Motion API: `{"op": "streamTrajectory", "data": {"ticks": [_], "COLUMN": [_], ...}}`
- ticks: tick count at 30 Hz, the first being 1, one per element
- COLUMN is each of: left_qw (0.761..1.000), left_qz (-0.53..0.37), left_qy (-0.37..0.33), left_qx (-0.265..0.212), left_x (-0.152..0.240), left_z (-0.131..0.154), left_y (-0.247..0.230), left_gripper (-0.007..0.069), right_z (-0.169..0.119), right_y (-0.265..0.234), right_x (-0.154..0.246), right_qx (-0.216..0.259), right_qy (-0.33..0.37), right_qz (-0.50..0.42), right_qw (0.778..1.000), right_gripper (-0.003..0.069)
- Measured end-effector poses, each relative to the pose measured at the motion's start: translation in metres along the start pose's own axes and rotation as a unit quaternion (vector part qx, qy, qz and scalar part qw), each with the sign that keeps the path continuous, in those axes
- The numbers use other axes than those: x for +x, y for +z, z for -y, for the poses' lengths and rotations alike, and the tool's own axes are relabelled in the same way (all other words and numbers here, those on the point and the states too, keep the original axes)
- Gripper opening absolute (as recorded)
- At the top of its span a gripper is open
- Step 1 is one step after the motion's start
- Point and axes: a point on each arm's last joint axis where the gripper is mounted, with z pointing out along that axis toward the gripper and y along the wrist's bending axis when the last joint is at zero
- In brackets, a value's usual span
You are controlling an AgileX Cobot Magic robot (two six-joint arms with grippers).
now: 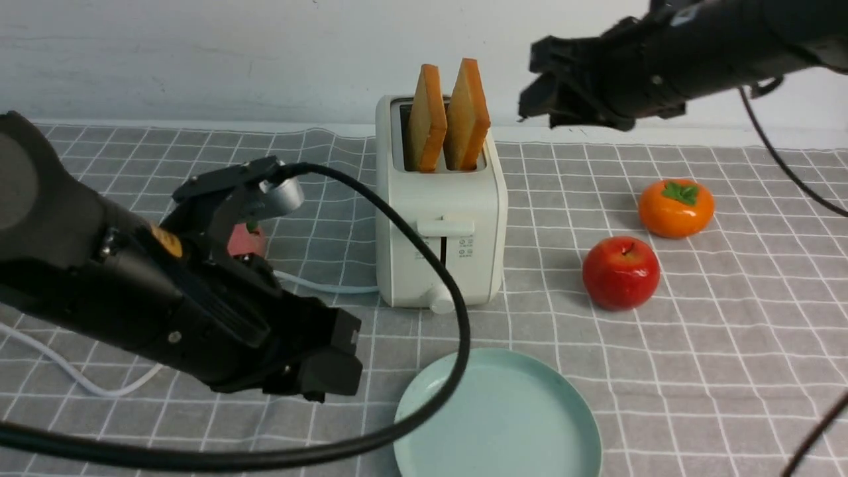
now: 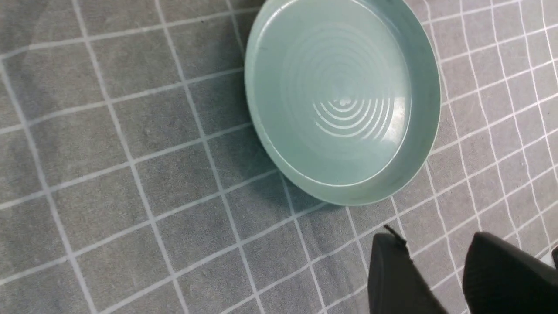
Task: Take toasted bread from bread machine on grey coffee table place on plate.
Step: 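Grasp the toast slice in the toaster and pull it up out of the slot with the right gripper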
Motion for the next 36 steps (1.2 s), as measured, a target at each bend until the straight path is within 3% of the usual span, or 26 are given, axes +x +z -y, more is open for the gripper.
{"op": "streamTrajectory", "data": {"ticks": [7, 15, 18, 24, 31, 36], "left_qw": [1.0, 1.0, 1.0, 0.997, 0.986, 0.964], "left_qz": [0.008, 0.023, 0.024, 0.056, 0.132, 0.232], "left_qy": [0.004, 0.005, 0.006, 0.041, 0.093, 0.128], "left_qx": [-0.004, -0.005, -0.006, -0.02, -0.031, -0.026], "left_x": [-0.001, -0.004, -0.004, 0.0, 0.011, 0.022], "left_z": [-0.001, -0.001, -0.001, 0.002, 0.01, 0.019], "left_y": [0.0, 0.0, 0.0, -0.021, -0.062, -0.103], "left_gripper": [0.0238, 0.0238, 0.0238, 0.0238, 0.0238, 0.0238], "right_z": [0.012, 0.029, 0.03, 0.027, 0.022, 0.006], "right_y": [0.054, 0.088, 0.091, 0.091, 0.084, 0.028], "right_x": [-0.014, -0.002, -0.001, -0.002, -0.007, -0.036], "right_qx": [-0.012, -0.006, -0.01, -0.028, -0.032, -0.039], "right_qy": [-0.028, -0.026, -0.027, -0.03, -0.038, -0.06], "right_qz": [0.005, -0.008, -0.006, -0.001, 0.008, 0.064], "right_qw": [1.0, 1.0, 1.0, 0.999, 0.999, 0.995], "right_gripper": [0.0419, 0.0421, 0.0384, 0.011, 0.0114, 0.0114]}}
